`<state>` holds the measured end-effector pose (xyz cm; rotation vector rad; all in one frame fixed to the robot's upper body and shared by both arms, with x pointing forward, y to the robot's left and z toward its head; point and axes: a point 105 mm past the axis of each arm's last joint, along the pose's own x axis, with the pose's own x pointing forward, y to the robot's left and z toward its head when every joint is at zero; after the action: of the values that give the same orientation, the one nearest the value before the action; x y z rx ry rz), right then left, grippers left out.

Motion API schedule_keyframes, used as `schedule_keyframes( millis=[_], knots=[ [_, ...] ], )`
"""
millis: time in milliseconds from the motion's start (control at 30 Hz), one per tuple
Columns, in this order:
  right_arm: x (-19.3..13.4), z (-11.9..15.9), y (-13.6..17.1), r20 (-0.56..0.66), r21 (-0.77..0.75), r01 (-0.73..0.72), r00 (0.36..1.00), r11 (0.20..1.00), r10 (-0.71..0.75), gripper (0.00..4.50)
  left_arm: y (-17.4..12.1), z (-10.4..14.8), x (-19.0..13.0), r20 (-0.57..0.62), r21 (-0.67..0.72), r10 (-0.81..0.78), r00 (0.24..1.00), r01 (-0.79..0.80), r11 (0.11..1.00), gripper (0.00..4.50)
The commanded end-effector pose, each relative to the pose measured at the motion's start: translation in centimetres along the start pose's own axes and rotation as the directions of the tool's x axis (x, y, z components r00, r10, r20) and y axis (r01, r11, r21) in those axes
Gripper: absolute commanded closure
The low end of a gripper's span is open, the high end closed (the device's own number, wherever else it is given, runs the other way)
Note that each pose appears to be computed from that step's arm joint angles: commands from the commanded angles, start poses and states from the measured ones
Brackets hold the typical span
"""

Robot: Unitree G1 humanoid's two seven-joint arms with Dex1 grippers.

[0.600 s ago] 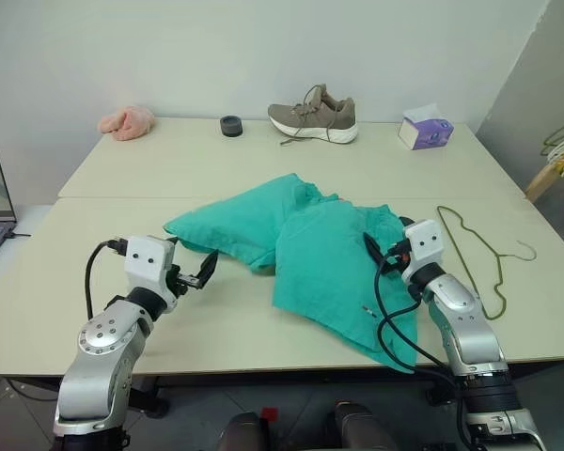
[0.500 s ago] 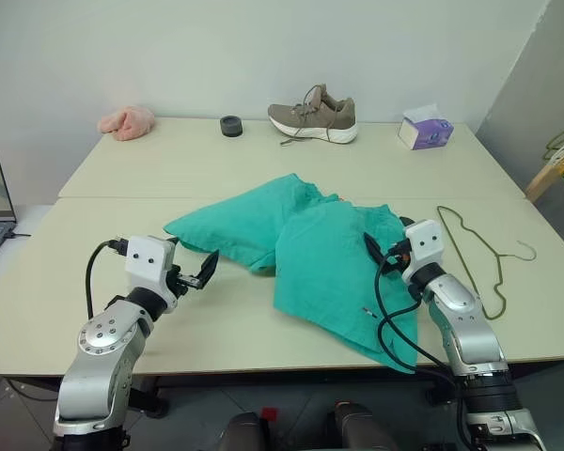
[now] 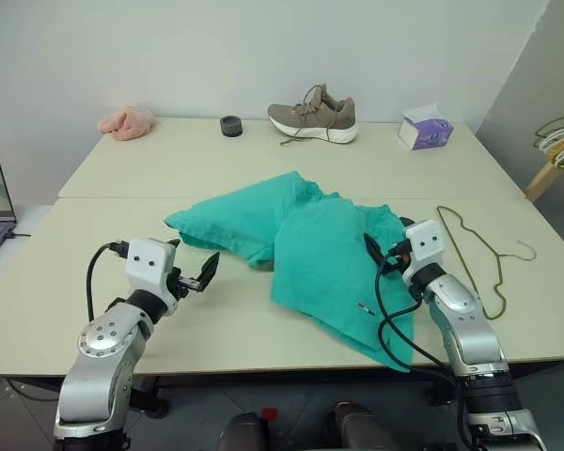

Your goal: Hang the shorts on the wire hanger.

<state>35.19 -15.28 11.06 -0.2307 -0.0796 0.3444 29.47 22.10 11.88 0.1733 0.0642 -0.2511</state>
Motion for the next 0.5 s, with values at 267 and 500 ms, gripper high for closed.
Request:
schedule_keyframes(
  millis=[267,500],
  knots=[
    [0.5,0.3,-0.6,-0.019,0.047,0.048,0.999,0.998,-0.047,0.02,0.2,1.3,0.0,0.052,0.025,0.048,0.998,-0.05,0.998,0.19],
    [0.4,0.5,0.0,-0.005,0.058,-0.021,1.0,0.998,0.021,0.02,0.0,1.1,0.0,0.047,0.024,0.046,0.998,-0.047,0.999,0.19]
  ],
)
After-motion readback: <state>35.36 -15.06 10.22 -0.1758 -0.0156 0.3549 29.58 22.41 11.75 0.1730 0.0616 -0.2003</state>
